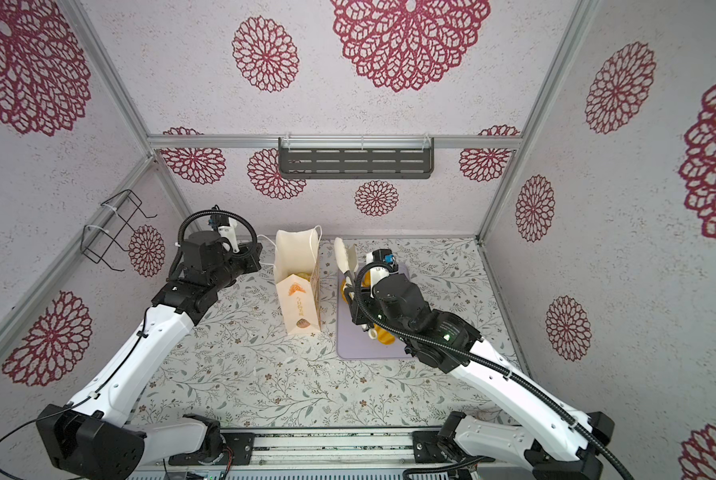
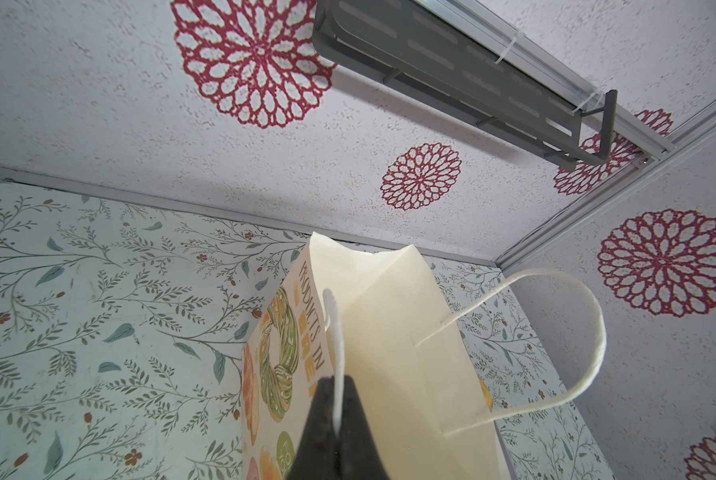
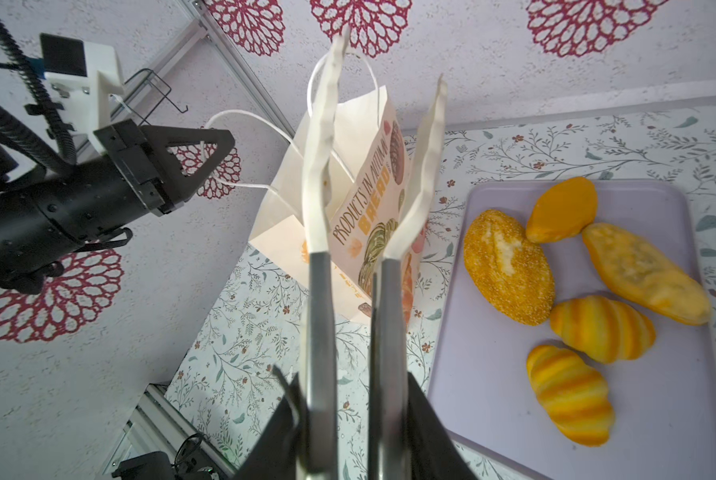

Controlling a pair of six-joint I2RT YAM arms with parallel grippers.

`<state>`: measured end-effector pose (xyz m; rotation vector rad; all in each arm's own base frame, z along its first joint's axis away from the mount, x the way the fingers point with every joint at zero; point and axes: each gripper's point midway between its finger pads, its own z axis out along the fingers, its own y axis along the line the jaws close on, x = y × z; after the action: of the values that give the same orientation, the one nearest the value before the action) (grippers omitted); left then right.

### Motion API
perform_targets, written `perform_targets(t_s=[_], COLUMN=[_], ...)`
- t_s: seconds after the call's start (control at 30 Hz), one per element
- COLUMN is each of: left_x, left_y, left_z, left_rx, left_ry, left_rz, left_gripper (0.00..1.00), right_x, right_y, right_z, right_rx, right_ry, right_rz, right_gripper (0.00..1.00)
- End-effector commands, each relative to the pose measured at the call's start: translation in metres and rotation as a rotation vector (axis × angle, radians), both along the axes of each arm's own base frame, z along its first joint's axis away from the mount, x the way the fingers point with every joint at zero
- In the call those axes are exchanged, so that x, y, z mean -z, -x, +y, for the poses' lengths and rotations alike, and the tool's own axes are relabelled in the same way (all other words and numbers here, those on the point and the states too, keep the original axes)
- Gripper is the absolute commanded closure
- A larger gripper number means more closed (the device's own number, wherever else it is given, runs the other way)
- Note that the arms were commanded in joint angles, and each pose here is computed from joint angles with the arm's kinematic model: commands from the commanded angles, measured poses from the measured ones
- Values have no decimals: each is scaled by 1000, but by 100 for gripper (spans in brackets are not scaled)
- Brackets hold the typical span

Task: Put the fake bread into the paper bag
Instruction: 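Withdraw the open tongs from the bag back over the tray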

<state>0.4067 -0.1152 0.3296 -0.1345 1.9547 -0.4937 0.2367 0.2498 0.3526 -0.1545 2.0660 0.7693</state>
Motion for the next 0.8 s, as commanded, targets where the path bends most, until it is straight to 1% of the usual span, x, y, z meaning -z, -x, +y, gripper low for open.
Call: perform_targets(t_s=[0.0,0.23,0.43,0.57,0.77], left_x=[-11,-6,-9,-7,-5], left_y=[3,1,1,0,-1], left_z=[-2,-2,1,1,1], left_rx=[10,7,2,-1,-1], left_ry=[11,0,-23,-27,-30], left_rz=[-36,-22,-27,-25,-17], left_gripper=[100,100,100,100,100], right_x=[-18,15,49,64,88], right_y=[-1,2,6,9,15], right_z=[-19,-40,-58,-60,-66], right_rx=[71,109,129,103,61], right_ry=[-34,109,233,280,385], right_rz=[-50,-20,45,53,73], right_gripper=[63,61,60,59,58])
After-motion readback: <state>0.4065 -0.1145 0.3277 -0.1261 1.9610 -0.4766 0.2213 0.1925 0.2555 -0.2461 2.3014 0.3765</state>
